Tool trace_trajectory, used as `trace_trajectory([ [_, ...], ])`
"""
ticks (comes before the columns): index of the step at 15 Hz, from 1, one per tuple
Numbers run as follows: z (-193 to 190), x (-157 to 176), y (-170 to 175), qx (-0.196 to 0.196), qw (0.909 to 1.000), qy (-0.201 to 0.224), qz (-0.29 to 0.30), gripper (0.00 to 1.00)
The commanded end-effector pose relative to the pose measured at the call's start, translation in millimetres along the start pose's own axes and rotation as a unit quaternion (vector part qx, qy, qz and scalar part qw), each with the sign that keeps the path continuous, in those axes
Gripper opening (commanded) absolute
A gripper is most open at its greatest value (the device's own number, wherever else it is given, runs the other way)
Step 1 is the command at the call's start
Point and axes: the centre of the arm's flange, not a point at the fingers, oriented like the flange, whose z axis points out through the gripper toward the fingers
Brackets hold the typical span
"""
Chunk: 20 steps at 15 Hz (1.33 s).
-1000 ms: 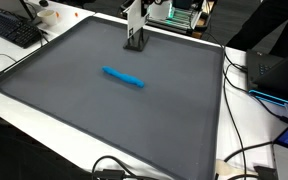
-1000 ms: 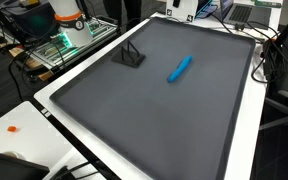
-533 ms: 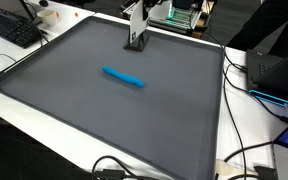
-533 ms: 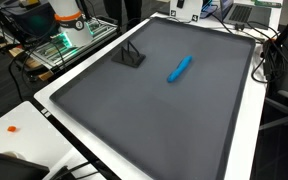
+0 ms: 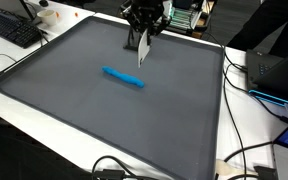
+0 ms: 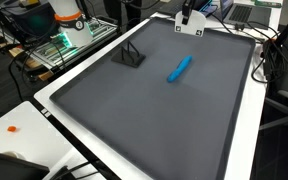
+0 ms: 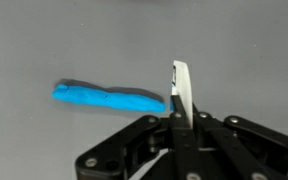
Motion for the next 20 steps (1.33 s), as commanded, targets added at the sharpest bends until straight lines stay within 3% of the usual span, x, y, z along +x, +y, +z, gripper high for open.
trace_trajectory([
  [1, 23, 18, -6, -0.008, 0.9999, 0.0, -0.015, 0.01],
  [10, 61, 47, 2, -0.042, 0.999, -0.001, -0.016, 0.01],
  [20, 87, 69, 3, -0.042, 0.999, -0.006, -0.014, 0.01],
])
